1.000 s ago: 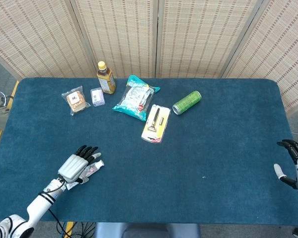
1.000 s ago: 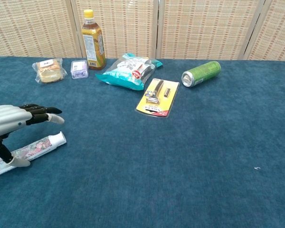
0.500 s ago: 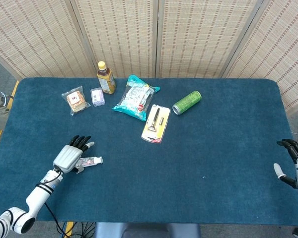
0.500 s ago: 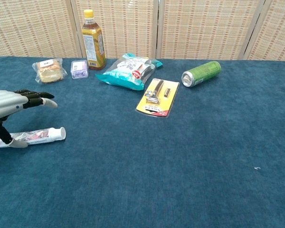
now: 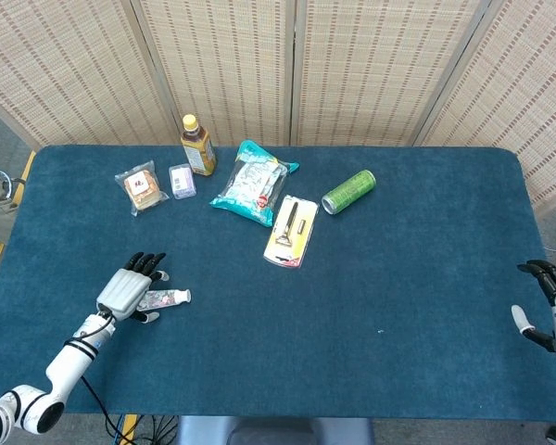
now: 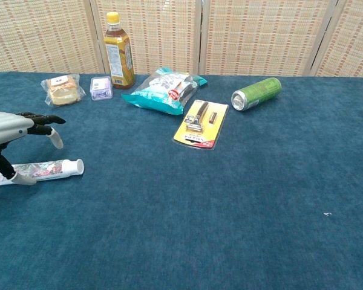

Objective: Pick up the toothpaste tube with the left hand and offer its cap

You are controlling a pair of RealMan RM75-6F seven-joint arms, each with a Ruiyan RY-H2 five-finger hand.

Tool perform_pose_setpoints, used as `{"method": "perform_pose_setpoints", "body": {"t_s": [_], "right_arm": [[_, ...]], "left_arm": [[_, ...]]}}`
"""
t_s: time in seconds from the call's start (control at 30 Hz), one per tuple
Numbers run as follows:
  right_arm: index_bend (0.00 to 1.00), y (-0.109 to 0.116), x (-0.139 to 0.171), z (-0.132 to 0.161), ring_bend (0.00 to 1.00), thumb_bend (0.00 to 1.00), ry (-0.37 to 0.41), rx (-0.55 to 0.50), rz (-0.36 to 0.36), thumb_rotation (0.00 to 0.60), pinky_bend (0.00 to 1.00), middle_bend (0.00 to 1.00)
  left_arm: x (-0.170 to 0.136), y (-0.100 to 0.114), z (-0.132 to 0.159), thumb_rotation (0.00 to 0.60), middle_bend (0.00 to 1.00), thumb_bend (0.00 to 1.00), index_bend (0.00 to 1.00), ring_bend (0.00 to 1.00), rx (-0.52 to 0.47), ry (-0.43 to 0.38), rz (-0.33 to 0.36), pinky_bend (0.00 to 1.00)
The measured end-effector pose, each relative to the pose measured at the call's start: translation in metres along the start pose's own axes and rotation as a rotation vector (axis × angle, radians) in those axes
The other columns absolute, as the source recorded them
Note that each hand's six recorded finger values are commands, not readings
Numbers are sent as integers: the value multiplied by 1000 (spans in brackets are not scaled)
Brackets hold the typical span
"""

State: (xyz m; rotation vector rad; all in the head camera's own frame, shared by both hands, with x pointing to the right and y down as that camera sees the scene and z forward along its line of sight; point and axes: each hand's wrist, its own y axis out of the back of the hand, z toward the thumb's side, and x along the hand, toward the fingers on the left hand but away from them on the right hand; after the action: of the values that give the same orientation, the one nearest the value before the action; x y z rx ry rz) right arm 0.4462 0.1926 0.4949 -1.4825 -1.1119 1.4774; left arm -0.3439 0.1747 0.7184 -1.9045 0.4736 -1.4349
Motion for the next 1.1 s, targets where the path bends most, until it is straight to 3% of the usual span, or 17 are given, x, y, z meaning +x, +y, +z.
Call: {"method": "perform_pose_setpoints", "body": {"t_s": [0.17, 0.73, 0.83, 0.9, 1.0, 1.1], "right_arm": [[287, 0, 0, -3, 82, 254, -7, -2, -1, 600, 207, 277], [287, -1, 0, -4, 82, 254, -5, -6, 4, 600, 207, 277], [287, -1, 0, -3, 82, 253, -3, -8, 1, 600, 207, 277], [287, -1, 0, -2, 82, 254, -2, -9, -1, 600, 207, 277], [287, -1, 0, -2, 82, 254, -4, -7, 2, 600, 207, 277], [287, 0, 1, -2, 82, 254, -6, -8, 1, 600, 207, 277]], "left_arm": [[0, -1, 1, 302, 0, 133, 302, 0, -21, 15, -43, 0], [-9, -11, -2, 304, 1, 162, 375, 0, -49, 40, -83, 0], [-12, -12, -2, 358, 6, 163, 369, 0, -43, 36, -81, 0], [-11, -13, -2, 488, 16, 162, 356, 0, -48, 38, -79, 0], [-9, -14, -3, 589, 34, 162, 351, 0, -55, 40, -73, 0], [-7, -16, -4, 600, 50, 163, 358, 0, -54, 45, -68, 0]]}}
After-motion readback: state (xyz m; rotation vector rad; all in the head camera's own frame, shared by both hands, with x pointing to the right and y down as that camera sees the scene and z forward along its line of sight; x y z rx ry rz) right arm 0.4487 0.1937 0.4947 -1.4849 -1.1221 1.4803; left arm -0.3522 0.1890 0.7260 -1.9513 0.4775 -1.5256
